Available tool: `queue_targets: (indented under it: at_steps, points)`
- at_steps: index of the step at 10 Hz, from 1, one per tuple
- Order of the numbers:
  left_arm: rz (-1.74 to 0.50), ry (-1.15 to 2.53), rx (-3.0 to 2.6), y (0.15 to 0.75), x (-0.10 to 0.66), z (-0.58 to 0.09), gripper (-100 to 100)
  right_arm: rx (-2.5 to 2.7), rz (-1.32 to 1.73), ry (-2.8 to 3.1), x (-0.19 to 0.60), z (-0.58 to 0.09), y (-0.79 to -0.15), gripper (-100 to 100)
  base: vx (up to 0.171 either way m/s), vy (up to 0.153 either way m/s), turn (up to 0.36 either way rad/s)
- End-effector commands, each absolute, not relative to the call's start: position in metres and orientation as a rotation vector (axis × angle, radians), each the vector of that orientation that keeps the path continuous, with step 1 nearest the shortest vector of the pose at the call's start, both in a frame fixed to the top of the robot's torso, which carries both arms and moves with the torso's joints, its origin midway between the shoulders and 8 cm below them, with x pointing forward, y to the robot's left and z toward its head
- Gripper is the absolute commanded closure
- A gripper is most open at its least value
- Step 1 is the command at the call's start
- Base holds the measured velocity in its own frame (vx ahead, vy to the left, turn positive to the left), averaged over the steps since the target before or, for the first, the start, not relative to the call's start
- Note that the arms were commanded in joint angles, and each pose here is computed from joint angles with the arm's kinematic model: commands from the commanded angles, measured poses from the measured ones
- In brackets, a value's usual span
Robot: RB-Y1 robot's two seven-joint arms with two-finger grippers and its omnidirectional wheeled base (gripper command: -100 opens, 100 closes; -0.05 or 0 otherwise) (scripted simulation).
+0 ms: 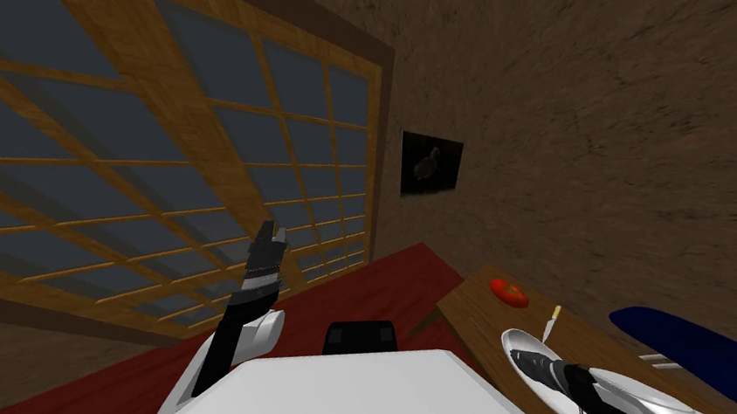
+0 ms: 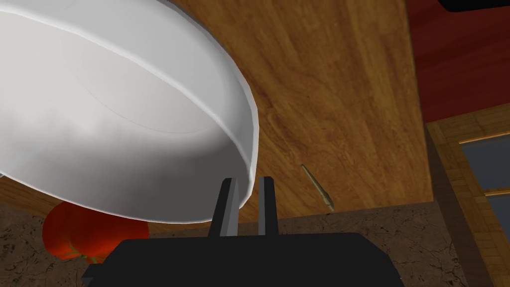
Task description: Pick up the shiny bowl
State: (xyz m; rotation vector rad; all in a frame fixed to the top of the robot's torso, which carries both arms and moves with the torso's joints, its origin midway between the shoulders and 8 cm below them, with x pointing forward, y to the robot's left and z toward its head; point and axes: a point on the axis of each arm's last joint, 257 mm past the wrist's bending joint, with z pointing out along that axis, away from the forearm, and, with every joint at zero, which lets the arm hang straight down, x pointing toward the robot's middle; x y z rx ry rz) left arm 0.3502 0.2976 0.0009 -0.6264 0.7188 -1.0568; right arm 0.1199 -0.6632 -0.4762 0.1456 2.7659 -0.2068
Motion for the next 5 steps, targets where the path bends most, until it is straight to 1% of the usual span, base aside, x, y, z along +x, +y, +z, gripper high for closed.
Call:
queue_targets:
  at_steps: [1,2,3,4,5]
  points:
    - [-1.057,0.719,-0.626,0.298,0.350,0.001,0,0.116,-0.200,2.775,0.121,-0.477,-0.664,100,0.044,0.000,-0.233]
    - [-1.057,0.719,-0.627,0.298,0.350,0.001,0,0.063,-0.179,2.778,0.131,-0.479,-0.660,100,0.078,0.022,-0.475]
    - [-1.056,0.719,-0.627,0.298,0.350,0.001,0,0.013,-0.161,2.791,0.134,-0.482,-0.656,100,0.135,0.056,-0.400]
    - [-1.057,0.719,-0.627,0.298,0.350,0.001,0,0.011,-0.173,2.773,0.147,-0.477,-0.660,100,0.097,0.045,-0.121]
    - [-1.057,0.719,-0.626,0.298,0.350,0.001,0,0.011,-0.173,2.773,0.147,-0.477,-0.660,100,0.028,0.012,0.065]
